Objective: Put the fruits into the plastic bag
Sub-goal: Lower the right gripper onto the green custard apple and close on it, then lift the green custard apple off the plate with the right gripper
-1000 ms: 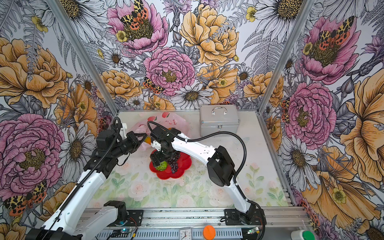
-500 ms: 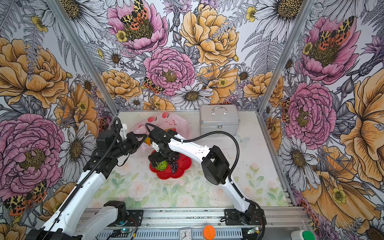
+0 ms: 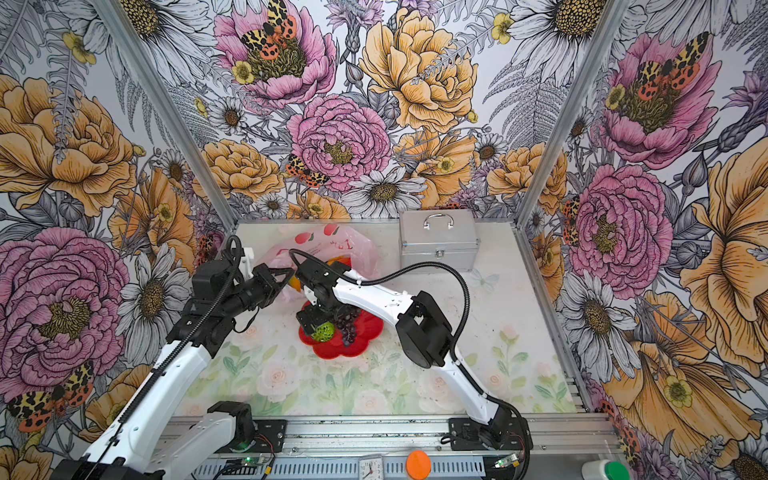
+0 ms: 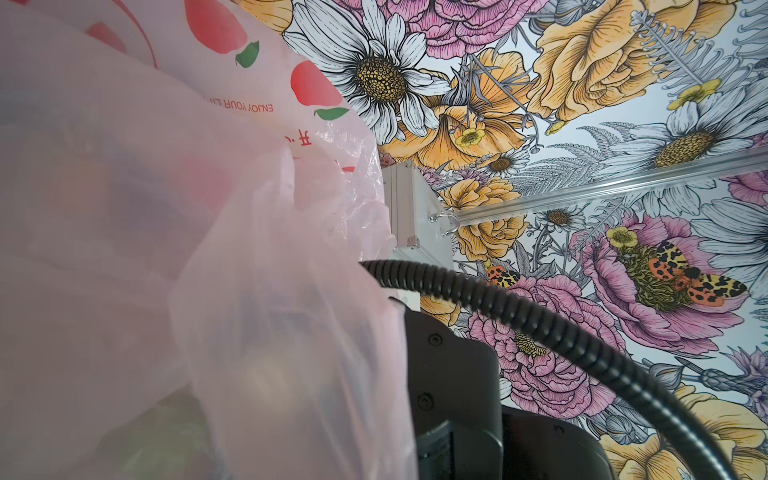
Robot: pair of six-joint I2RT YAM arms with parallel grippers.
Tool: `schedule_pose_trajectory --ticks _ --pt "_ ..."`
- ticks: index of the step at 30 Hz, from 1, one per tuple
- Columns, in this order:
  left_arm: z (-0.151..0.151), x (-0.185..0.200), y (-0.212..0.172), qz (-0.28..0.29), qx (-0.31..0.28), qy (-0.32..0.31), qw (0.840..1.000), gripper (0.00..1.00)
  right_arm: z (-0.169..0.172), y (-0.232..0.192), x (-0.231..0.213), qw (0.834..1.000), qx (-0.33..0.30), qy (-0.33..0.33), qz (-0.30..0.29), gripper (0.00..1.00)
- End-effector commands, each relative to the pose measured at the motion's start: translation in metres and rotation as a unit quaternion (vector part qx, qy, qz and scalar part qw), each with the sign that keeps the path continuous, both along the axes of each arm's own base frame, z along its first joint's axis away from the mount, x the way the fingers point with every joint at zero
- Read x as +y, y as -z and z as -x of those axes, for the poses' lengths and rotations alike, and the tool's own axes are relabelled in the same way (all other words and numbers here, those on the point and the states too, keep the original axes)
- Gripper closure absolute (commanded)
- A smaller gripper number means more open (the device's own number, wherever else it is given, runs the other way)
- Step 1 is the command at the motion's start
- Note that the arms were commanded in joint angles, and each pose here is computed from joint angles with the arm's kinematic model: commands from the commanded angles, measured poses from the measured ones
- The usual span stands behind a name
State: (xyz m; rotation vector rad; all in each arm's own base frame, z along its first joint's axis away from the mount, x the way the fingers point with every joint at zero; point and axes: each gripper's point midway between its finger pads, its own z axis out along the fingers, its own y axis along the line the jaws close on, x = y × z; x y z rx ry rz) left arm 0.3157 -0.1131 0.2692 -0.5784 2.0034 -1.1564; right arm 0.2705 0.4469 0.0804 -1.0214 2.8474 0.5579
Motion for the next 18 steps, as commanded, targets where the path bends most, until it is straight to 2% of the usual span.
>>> schedule_pose_trajectory --ticks 1,18 --pt "0.002 0.003 -0.008 -0.005 -0.014 -0.002 1.0 1.0 -0.009 0.007 0.004 1.0 -0.003 0.011 0.0 0.04" --pt "0.002 0.004 -0.006 -0.006 -0.012 -0.004 1.0 1.0 -0.011 0.025 -0.001 1.0 0.012 0.022 0.015 0.09"
